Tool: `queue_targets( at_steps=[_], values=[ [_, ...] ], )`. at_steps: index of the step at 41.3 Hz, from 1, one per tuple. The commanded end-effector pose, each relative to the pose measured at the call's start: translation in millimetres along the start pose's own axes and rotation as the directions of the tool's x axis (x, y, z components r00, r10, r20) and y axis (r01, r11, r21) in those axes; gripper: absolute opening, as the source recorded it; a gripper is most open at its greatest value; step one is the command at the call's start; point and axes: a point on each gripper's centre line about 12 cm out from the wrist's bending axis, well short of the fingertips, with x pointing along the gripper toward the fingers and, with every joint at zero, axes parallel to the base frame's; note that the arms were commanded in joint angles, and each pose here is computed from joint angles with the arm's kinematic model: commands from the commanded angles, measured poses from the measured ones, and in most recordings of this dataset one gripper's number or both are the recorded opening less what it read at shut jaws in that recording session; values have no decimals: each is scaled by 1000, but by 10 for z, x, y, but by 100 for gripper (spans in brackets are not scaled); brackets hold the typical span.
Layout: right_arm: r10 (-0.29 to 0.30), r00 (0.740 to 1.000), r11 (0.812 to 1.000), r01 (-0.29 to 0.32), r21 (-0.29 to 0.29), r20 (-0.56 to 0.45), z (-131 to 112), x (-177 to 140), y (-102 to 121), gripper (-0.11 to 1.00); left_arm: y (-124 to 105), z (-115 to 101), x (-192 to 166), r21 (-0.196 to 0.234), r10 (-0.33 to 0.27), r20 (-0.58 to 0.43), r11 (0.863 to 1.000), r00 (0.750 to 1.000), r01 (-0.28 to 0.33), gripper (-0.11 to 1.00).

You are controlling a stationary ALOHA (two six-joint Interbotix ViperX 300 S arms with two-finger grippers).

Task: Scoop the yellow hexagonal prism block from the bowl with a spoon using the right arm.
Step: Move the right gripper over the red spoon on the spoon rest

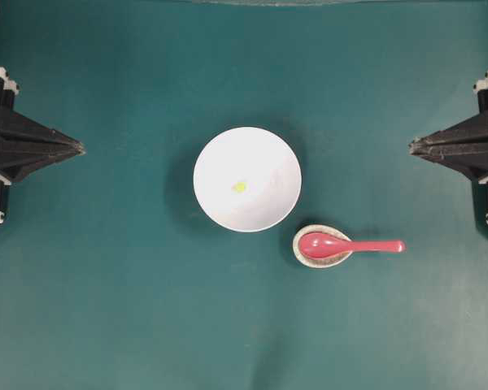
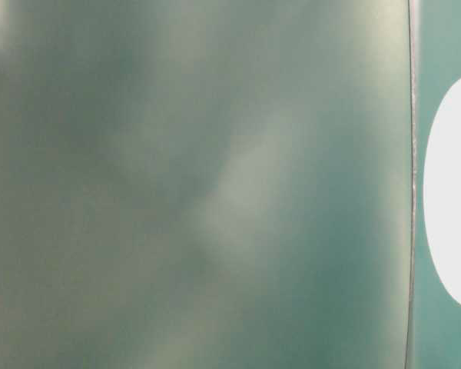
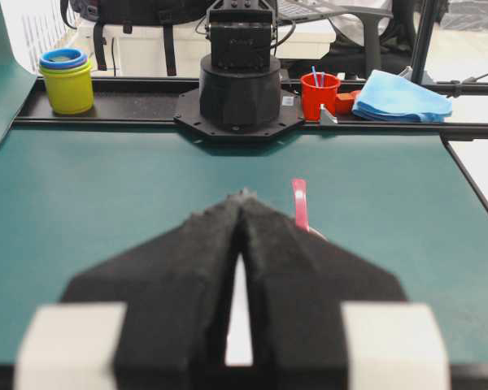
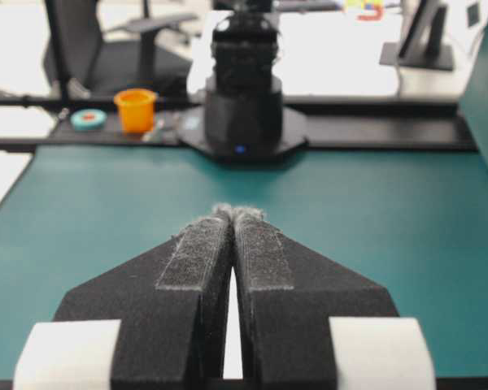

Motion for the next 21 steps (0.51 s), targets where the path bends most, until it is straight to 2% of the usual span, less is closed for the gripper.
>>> queue_targets(
  at_steps=[1, 2, 3, 8, 21],
  values=[
    [0, 1000, 1000, 0, 0, 18, 75, 24, 0, 0, 0, 107, 40, 20, -1, 11, 1000, 1000, 1, -1],
    [0, 1000, 1000, 0, 0, -14, 48, 47, 0, 0, 0, 117, 42, 20, -1, 6, 1000, 1000, 1, -1],
    [-2, 1000, 1000, 2, 0, -26, 40, 54, -3, 0, 0, 117, 42, 20, -1, 6, 1000, 1000, 1, 4],
    [0, 998, 1000, 0, 1, -66, 19, 76, 0, 0, 0, 105, 49, 20, -1, 0, 1000, 1000, 1, 3],
    [-1, 997, 1000, 1, 3, -81, 32, 84, 0, 2, 0, 92, 59, 20, -1, -6, 1000, 1000, 1, 3]
  ],
)
